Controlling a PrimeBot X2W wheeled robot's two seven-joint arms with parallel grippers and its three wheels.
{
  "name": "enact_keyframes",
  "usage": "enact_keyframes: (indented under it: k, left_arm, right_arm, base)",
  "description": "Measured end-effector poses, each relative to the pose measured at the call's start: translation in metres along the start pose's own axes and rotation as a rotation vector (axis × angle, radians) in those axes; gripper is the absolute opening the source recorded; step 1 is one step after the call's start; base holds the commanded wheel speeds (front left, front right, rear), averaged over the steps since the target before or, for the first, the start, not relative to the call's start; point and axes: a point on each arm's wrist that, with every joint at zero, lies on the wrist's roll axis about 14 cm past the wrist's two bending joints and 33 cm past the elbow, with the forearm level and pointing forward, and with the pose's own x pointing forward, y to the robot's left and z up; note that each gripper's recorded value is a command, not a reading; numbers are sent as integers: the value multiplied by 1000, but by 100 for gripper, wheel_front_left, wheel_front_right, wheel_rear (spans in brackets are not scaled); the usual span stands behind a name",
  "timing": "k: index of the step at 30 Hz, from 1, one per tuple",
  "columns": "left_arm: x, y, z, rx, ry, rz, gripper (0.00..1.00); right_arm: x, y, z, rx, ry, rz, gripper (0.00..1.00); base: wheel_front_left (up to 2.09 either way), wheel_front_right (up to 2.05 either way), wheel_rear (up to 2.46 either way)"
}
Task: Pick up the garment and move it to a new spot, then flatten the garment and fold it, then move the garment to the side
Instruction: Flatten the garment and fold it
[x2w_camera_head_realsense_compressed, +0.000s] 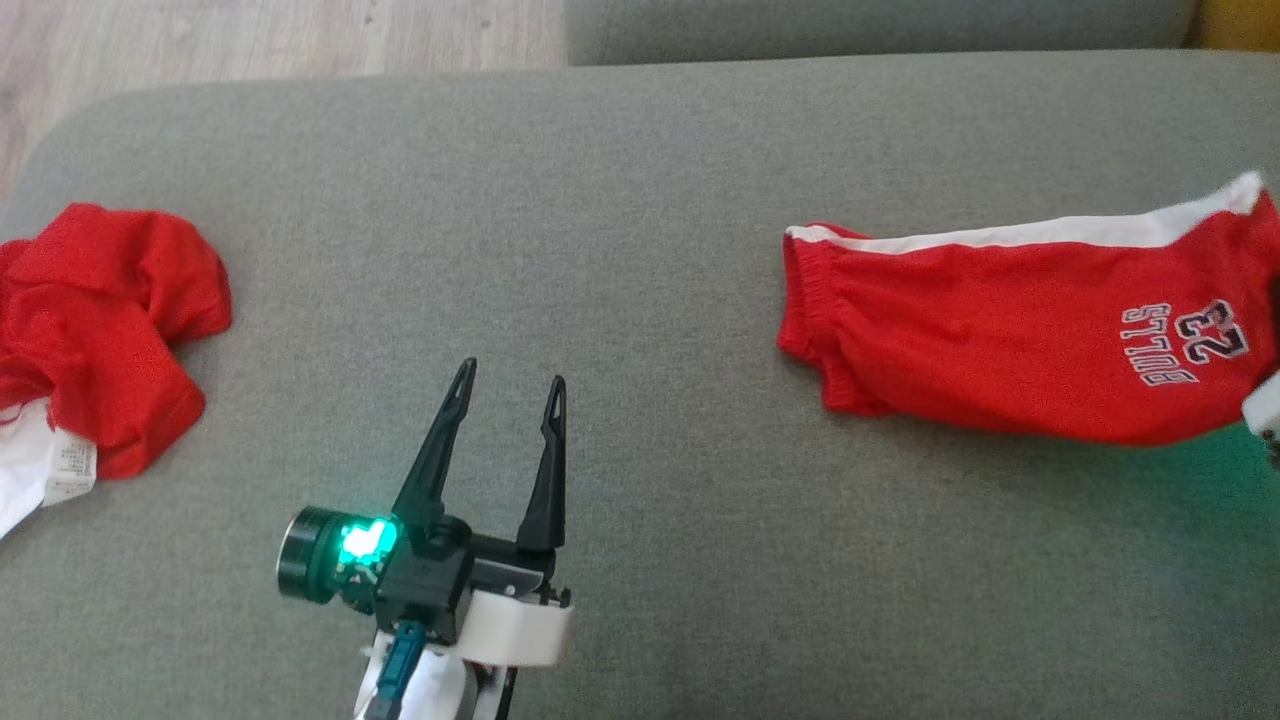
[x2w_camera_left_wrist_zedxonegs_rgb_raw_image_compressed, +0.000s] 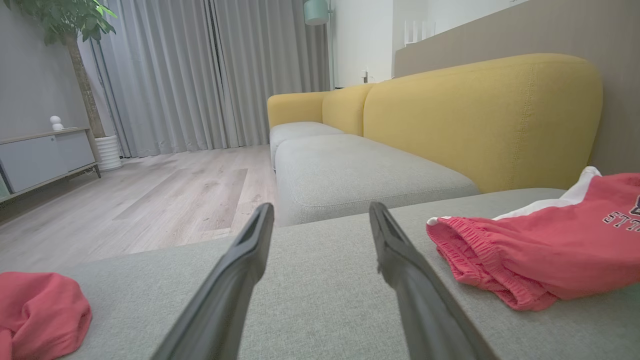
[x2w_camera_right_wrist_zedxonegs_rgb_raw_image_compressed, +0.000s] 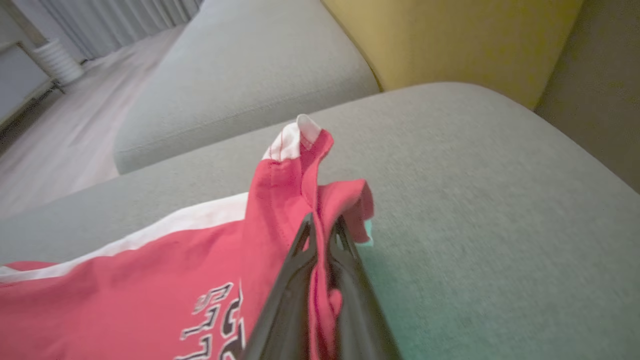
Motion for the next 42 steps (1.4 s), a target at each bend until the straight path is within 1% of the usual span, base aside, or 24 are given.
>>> enact_keyframes:
  k: [3, 6, 11, 15, 19, 20, 21, 22, 24, 29, 33, 34, 35, 36, 42]
  left_arm:
    - [-3, -3, 1, 1, -2, -12, 100]
    - [-6, -1, 5, 4, -11, -6, 100]
    - [-19, 4, 1, 5, 10, 14, 100]
    - [-26, 7, 0, 6, 17, 25, 100]
    - [-30, 11, -1, 6, 21, 40, 100]
    - [-31, 12, -1, 4, 22, 40, 100]
    - [-32, 13, -1, 4, 23, 45, 100]
    - [-33, 14, -1, 4, 23, 50, 100]
    - [-34, 17, -1, -2, 24, 62, 100]
    - [-41, 20, 1, -9, 21, 83, 100]
    - [-50, 21, -1, -12, 29, 99, 100]
    - [-52, 22, -1, -12, 29, 106, 100]
    - [-53, 23, 0, -12, 26, 110, 100]
    - [-53, 24, 1, -11, 23, 114, 100]
    - [-58, 32, 3, -5, 19, 143, 100]
  right_arm:
    - [-4, 18, 17, -5, -61, 54, 0]
    - [-6, 56, 30, 21, -111, 156, 0]
    - [-14, 121, 39, -10, -141, 327, 0]
    - [-23, 180, 26, -17, -108, 469, 0]
    - [-33, 235, -3, -26, -24, 591, 0]
    - [-36, 246, -13, -34, 7, 617, 4]
    - [-39, 255, -22, -45, 37, 640, 76]
    - [-42, 261, -31, -52, 64, 656, 100]
    - [-46, 266, -41, -46, 78, 669, 100]
    - [-61, 261, -39, -49, 17, 694, 100]
    - [-63, 229, -34, -107, -65, 639, 100]
    - [-61, 219, -32, -124, -82, 617, 96]
    - [-60, 210, -31, -142, -94, 595, 42]
    - [-58, 202, -30, -169, -100, 577, 0]
    - [-37, 169, -35, -300, -84, 466, 0]
  base:
    - [0, 0, 0]
    - [0, 0, 0]
    - [0, 0, 0]
    - [0, 0, 0]
    - [0, 0, 0]
    - [0, 0, 0]
    - [0, 0, 0]
    - [0, 0, 0]
    - [0, 0, 0]
    - [0, 0, 0]
    - [0, 0, 0]
    - [0, 0, 0]
    - [0, 0, 0]
    - [0, 0, 0]
    - [0, 0, 0]
